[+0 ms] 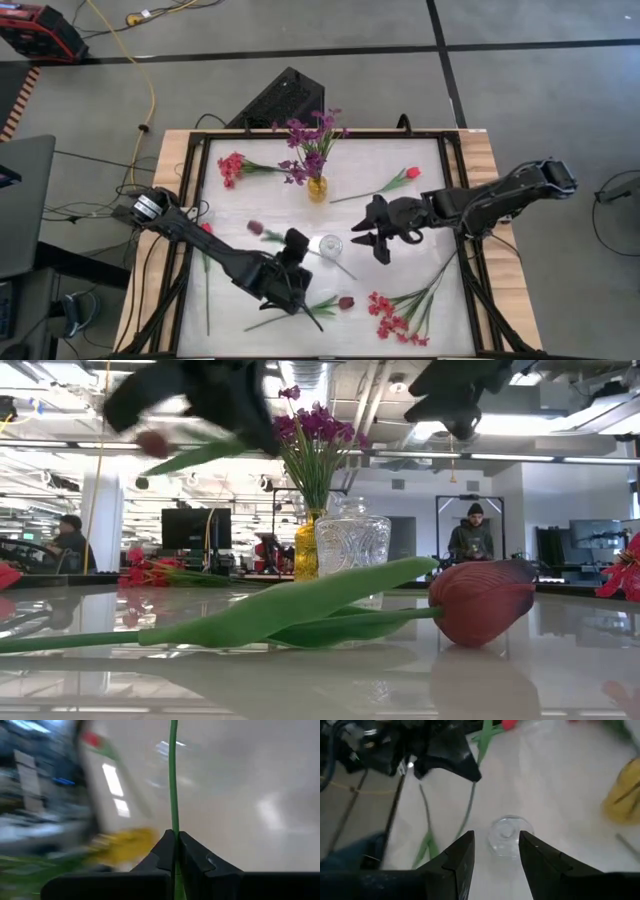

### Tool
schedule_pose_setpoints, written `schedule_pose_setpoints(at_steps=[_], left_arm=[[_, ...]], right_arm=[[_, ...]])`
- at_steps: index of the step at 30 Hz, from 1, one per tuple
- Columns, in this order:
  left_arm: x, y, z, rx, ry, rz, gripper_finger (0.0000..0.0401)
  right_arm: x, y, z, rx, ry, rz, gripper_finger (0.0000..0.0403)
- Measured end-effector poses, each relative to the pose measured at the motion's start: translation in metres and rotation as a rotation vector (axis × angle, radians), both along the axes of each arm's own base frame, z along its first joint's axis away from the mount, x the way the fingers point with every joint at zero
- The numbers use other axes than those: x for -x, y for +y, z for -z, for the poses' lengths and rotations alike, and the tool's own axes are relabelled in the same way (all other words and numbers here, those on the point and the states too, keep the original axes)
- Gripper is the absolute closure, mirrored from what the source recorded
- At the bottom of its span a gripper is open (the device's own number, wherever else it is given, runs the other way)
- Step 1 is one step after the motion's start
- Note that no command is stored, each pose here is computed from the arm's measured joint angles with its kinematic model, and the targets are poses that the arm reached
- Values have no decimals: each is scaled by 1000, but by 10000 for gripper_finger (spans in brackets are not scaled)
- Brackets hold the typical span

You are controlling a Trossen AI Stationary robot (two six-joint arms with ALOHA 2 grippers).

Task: Sort flowers into vase by color
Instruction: Put the top purple flower into the yellow vase

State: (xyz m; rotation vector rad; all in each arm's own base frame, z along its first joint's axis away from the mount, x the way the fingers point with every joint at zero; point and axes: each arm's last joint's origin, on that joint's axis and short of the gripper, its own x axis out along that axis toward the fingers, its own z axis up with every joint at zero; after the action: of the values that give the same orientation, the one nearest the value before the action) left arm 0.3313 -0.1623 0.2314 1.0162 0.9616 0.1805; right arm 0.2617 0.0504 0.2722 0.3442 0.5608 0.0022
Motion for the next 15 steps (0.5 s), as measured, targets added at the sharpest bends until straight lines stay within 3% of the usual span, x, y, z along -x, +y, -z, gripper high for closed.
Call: schedule_pose_setpoints(at_steps=[3, 6, 10, 15], left_arm=[[-10, 1, -9, -204, -44, 47, 401], [-20, 6, -15, -318, -41, 83, 401], [-30, 14, -21, -404, -12, 120, 401], [-36, 18, -24, -439, -7, 139, 401]], right_arm=[[-5, -5, 5, -50, 22, 52, 223], [-12, -6, 10, -70, 18, 62, 223], [-21, -5, 13, -97, -7, 32, 223], [-23, -7, 14, -98, -17, 34, 223]])
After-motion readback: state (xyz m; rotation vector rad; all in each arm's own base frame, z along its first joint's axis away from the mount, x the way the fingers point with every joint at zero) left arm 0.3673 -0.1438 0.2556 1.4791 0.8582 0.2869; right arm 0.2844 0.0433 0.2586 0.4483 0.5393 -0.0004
